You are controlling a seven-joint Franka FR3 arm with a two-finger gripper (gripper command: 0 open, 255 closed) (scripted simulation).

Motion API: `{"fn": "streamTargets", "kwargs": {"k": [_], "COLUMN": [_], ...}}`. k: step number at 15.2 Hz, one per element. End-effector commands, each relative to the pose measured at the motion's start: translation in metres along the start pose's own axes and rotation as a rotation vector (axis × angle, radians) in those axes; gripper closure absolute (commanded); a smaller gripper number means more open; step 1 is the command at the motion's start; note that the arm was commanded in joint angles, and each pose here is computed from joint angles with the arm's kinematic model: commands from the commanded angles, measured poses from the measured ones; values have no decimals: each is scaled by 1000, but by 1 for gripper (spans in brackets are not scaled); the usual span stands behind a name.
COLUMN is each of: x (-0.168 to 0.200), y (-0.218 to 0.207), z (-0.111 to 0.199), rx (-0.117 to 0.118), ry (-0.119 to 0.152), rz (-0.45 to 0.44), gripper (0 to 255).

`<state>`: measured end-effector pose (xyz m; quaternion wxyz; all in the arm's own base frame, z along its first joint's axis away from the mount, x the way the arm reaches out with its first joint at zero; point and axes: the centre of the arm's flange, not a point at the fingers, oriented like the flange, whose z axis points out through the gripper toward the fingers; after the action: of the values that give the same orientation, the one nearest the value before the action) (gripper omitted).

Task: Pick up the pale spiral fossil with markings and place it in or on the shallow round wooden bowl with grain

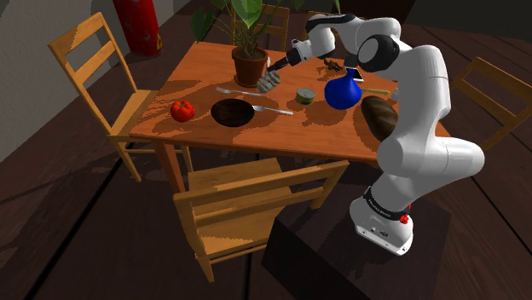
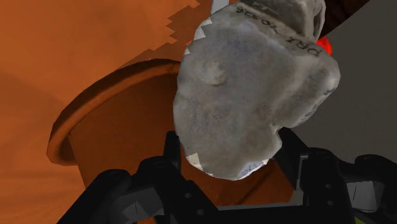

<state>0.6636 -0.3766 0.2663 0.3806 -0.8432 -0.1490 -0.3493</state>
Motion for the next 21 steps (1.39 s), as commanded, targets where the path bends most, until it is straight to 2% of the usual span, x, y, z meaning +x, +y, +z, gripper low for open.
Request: {"fn": "streamTargets", "kwargs": {"k": [1, 12, 21], "x": [8, 45, 33], "y": [-6, -35, -128], "z": [-4, -29, 43], "rx": [0, 0, 0], "ry": [0, 0, 0], "rz": [0, 0, 0], "gripper": [255, 255, 255]}}
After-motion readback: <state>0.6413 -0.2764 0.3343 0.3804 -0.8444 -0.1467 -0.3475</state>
